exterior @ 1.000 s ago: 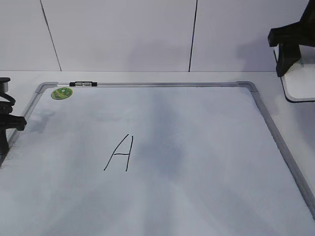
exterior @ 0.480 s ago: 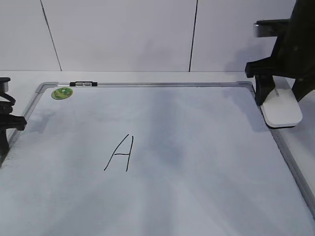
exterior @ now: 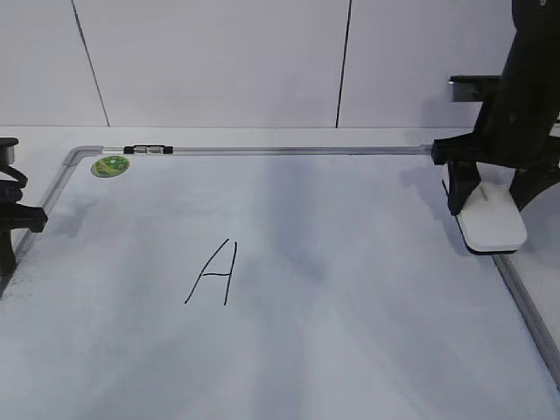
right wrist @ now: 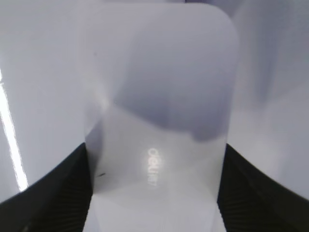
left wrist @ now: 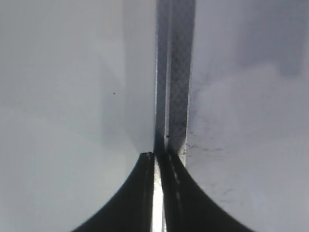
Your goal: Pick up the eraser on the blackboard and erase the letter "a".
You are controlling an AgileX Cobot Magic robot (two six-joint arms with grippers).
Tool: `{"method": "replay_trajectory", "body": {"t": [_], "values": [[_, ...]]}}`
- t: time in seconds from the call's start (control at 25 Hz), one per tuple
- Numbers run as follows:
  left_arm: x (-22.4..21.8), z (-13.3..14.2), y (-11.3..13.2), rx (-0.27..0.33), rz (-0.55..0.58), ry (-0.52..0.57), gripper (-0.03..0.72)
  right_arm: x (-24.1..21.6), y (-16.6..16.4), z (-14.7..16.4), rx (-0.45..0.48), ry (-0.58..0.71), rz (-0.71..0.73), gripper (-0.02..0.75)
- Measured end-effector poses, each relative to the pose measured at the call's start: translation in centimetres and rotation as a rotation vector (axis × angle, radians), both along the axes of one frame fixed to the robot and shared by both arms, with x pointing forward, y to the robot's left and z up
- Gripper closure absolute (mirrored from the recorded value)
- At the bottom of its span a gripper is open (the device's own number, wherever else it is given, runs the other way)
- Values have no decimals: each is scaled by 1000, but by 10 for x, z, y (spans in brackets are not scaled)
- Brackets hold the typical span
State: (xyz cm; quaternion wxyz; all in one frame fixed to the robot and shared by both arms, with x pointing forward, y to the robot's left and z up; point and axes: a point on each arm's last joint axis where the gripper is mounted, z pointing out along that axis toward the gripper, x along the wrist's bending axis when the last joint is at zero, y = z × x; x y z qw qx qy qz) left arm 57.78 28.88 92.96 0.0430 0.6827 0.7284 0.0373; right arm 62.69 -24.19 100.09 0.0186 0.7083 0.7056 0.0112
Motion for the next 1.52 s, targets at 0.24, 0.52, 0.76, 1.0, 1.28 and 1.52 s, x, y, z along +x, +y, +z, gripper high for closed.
{"method": "replay_trajectory", "body": {"t": [0.24, 0.52, 0.76, 1.0, 1.28, 1.52], "values": [[0, 0, 0, 0, 0, 0, 676, 5, 3, -19, 23, 44, 7, 176], [0, 0, 0, 0, 0, 0, 676, 8, 3, -31, 21, 69, 8, 176], [0, 0, 0, 0, 0, 0, 676, 8, 0, -31, -10, 65, 20, 176], [0, 0, 0, 0, 0, 0, 676, 8, 0, -31, -11, 65, 20, 176], [0, 0, 0, 0, 0, 0, 676, 8, 0, -31, -13, 65, 23, 176], [0, 0, 0, 0, 0, 0, 676, 8, 3, -31, 14, 68, 13, 176]]}}
